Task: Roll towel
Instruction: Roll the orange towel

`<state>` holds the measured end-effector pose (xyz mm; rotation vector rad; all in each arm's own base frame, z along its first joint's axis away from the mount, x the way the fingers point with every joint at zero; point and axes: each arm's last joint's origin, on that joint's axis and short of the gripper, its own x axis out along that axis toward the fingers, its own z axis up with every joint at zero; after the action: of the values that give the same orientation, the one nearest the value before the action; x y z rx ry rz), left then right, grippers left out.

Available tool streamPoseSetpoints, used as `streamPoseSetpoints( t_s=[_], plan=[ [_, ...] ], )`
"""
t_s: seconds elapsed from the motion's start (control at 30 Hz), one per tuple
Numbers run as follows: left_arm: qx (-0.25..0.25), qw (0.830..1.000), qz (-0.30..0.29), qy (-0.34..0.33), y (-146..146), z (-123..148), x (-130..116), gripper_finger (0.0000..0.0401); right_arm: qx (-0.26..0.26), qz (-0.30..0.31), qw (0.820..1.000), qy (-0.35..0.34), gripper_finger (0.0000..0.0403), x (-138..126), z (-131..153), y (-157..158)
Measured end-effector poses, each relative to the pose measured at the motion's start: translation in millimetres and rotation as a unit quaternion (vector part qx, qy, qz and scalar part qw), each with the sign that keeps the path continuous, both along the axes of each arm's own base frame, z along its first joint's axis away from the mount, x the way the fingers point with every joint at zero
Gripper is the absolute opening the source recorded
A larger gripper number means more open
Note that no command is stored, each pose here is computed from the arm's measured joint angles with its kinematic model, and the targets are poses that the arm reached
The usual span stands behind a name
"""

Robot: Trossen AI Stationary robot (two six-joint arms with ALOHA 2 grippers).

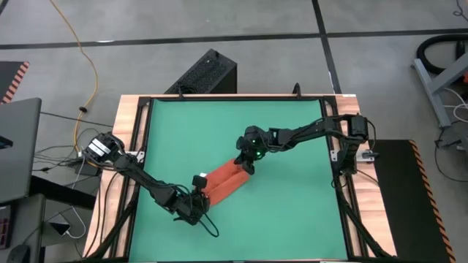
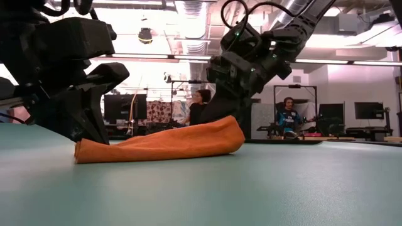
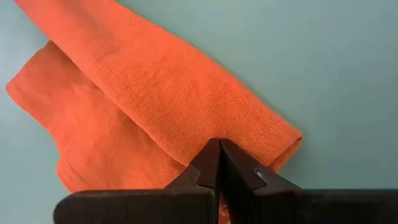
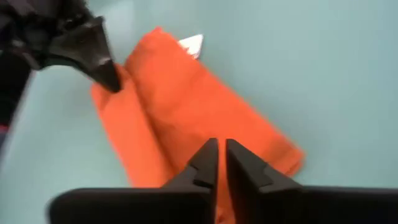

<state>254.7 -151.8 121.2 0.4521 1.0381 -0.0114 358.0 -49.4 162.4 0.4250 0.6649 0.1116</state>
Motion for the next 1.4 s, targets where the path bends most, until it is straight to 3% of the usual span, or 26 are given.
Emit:
streamPoseSetpoints(
  t_s=[0.13,0.4,0.83,1.1,1.4],
  plan=[
    [0.017,1.0,-0.023,0.007,0.7,-0.2,0.1,0.0,-0.043,0.012,0.999,-0.012,0.001,0.8,0.5,-0.2],
    [0.028,0.999,-0.04,0.02,8.0,-0.6,4.0,0.0,-0.082,0.049,0.995,-0.034,0.0005,2.9,2.3,7.2],
    [0.036,0.998,-0.046,0.026,14.7,-0.9,7.6,0.0,-0.139,0.056,0.987,-0.064,0.0002,7.4,1.1,1.6],
    [0.04,0.998,-0.05,0.026,14.9,-1.0,7.6,0.0,-0.143,0.064,0.987,-0.032,0.0002,26.3,-20.3,2.3],
    [0.061,0.995,-0.064,0.041,16.7,-1.7,5.7,0.0,-0.146,0.041,0.986,0.068,0.0002,15.5,-32.3,-2.1]
  ],
)
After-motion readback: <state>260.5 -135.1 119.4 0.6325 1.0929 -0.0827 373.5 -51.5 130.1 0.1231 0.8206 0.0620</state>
